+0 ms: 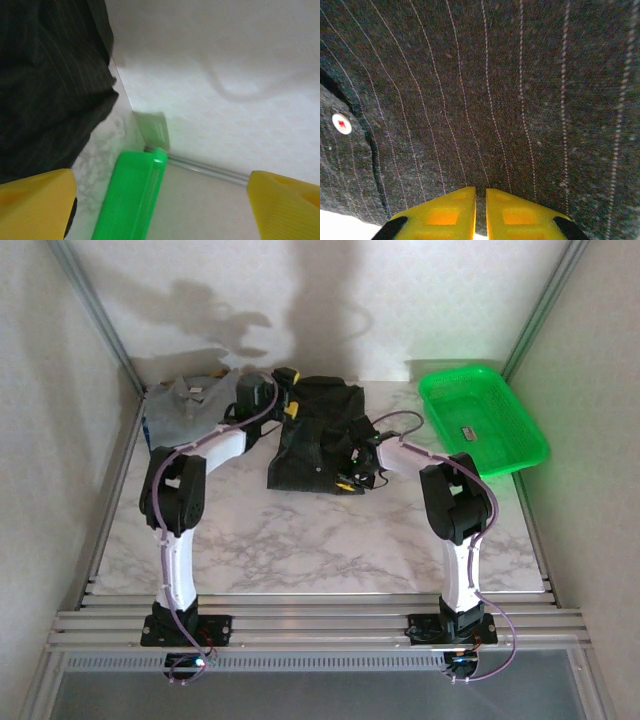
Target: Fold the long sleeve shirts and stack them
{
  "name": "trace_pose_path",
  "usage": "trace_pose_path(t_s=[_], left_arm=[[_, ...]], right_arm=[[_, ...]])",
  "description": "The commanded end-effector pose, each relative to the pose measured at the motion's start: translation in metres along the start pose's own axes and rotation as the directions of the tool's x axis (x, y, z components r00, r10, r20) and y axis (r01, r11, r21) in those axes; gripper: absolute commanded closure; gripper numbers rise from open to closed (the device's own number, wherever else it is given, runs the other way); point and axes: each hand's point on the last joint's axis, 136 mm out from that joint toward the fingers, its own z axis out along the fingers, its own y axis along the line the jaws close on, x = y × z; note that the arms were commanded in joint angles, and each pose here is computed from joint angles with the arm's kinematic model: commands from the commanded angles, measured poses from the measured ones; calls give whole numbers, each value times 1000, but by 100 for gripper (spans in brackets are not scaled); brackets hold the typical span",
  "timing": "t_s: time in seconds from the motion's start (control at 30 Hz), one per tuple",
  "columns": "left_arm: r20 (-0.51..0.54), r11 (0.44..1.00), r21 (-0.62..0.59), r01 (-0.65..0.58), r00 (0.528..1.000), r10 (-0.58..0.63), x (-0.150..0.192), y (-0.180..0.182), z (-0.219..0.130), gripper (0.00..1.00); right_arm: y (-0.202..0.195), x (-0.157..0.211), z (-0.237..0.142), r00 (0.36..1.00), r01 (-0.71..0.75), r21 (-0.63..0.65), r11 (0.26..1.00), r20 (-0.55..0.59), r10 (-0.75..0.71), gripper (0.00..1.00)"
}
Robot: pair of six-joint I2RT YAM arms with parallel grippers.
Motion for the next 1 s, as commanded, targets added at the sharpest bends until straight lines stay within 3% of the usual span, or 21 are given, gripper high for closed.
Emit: trace_pose_path(t_s=[0.0,0.1,0.3,0.4,0.57,0.63,0.77,0.97], left_arm=[[66,973,-98,-208,974,215,-11,-53,-44,7],[57,945,-153,-290,952,301,1,-61,-66,2],[-8,896,-197,-398,915,404,52,-43,-101,6],[-48,869,-231,-438,897,439,83,-15,-109,20],[-68,859,-268,-436,898,435,117,36,-116,61],[-78,854,-291,-432,900,428,122,56,-119,72],[-134,829,-334,-449,893,429,136,97,-115,82],[-239,770,-406,-492,870,430,149,159,-102,84]], right_arm=[[13,-18,-27,997,-18,-11,1000,80,19,86],[20,-30,-36,993,-32,-19,999,112,34,85],[19,-49,-28,990,-66,2,998,127,65,86],[15,-60,-21,986,-95,14,995,139,92,86],[16,-82,-15,979,-131,-3,991,158,130,87],[20,-89,-16,976,-140,-18,990,166,141,87],[36,-107,-20,966,-145,-96,985,204,162,86],[58,-130,-16,954,-164,-213,963,216,210,81]])
